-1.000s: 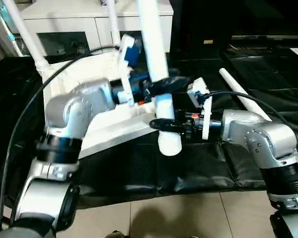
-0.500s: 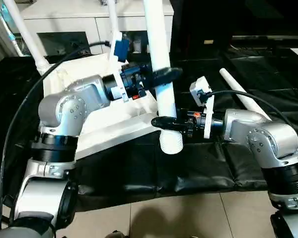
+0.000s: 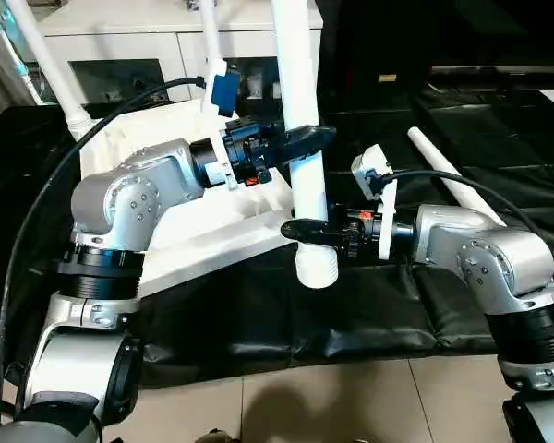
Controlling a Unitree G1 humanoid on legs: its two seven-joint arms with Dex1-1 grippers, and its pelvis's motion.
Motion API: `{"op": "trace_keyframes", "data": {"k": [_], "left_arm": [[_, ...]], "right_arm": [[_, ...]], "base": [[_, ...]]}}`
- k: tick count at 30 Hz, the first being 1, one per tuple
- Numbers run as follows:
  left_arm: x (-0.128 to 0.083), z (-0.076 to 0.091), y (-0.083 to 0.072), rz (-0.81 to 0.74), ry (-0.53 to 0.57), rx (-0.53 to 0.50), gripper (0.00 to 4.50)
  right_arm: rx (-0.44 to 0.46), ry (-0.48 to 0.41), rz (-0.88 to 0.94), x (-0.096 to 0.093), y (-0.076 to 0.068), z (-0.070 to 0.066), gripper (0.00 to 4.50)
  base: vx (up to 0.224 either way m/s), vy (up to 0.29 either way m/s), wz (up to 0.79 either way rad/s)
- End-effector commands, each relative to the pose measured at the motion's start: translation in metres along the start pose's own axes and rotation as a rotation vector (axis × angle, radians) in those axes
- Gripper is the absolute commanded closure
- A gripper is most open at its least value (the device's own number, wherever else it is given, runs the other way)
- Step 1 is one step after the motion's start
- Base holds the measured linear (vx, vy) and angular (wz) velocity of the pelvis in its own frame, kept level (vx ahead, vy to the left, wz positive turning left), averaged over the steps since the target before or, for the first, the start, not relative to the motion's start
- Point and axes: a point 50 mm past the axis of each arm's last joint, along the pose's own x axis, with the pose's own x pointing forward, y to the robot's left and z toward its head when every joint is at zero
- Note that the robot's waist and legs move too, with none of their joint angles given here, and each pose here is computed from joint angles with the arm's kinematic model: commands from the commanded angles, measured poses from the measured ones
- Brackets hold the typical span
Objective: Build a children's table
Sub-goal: Pick table leg
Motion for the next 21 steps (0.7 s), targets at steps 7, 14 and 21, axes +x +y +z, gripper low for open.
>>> {"op": "trace_keyframes", "data": {"k": [7,14,21], "left_arm": [[0.0037,0.0061,-0.0082,-0.058,0.049,0.094,2.7],[0.0053,0.0026,-0.0094,-0.074,0.093,0.138,2.7],[0.006,0.0043,-0.0116,-0.101,0.093,0.145,2.7]], "right_arm": [[-0.082,0.017,-0.036,0.0016,-0.0014,0.0035,1.76],[-0.102,0.041,0.037,0.0004,0.0057,0.0026,1.46],[-0.093,0.066,0.05,-0.0002,0.0055,-0.0012,1.46]], "base": [[0.0,0.0,0.0],[0.0,0.0,0.0],[0.0,0.0,0.0]]}}
